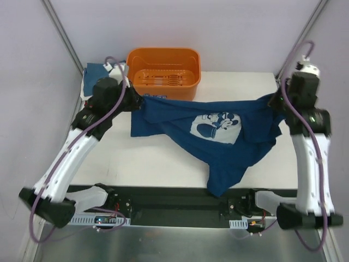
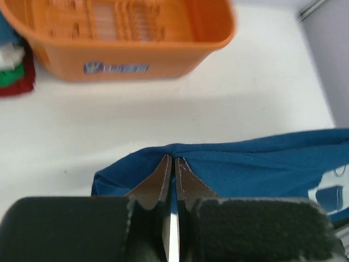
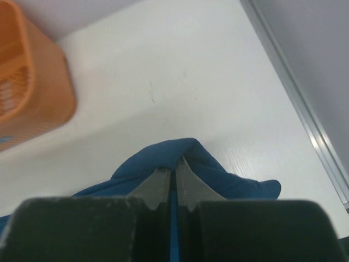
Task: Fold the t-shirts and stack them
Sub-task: Flatten out the tshirt
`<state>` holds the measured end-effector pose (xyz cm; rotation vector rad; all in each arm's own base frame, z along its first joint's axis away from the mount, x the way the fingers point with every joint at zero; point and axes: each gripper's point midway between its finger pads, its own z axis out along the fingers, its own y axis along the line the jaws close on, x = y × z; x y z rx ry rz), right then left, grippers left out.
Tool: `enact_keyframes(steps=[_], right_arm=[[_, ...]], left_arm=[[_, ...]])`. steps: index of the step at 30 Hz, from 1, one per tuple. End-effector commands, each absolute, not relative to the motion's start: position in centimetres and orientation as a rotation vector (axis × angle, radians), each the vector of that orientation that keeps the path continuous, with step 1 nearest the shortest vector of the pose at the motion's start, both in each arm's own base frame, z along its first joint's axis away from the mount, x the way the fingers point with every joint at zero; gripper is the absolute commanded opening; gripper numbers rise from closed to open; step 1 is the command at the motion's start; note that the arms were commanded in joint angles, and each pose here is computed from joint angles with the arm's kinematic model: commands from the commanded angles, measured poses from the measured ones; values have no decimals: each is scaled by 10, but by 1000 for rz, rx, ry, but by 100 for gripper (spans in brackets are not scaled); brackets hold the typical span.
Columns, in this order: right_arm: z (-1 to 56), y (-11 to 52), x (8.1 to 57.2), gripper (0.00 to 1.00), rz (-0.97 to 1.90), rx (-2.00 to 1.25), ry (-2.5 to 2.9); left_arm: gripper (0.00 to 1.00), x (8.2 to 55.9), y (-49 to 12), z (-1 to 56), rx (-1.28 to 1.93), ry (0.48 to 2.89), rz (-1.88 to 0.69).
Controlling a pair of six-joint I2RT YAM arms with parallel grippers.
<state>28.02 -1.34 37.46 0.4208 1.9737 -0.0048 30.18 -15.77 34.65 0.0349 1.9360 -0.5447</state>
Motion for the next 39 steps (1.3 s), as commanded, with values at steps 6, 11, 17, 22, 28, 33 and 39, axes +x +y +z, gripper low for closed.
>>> enact_keyframes(steps=[6, 11, 17, 22, 28, 33, 39], right_arm=[[220, -19, 438, 52, 4, 429, 2378], [207, -24, 436, 97, -45, 452, 2408], [186, -19, 368, 97, -11, 535, 2395], [170, -8, 310, 97, 53, 565, 2406], [128, 25, 263, 97, 251, 551, 2548], [122, 24, 262, 97, 234, 566, 2564], [128, 20, 265, 97, 207, 561, 2541]], left_arm=[[79, 398, -179, 182, -164, 2453, -638], [99, 393, -159, 182, -220, 2426, -521], [99, 353, -133, 147, -335, 2499, -464], [99, 321, -101, 114, -472, 2552, -448], [94, 307, -106, 79, -526, 2581, -563], [71, 324, -103, 54, -600, 2644, -530], [54, 339, -111, 41, -633, 2690, -573]])
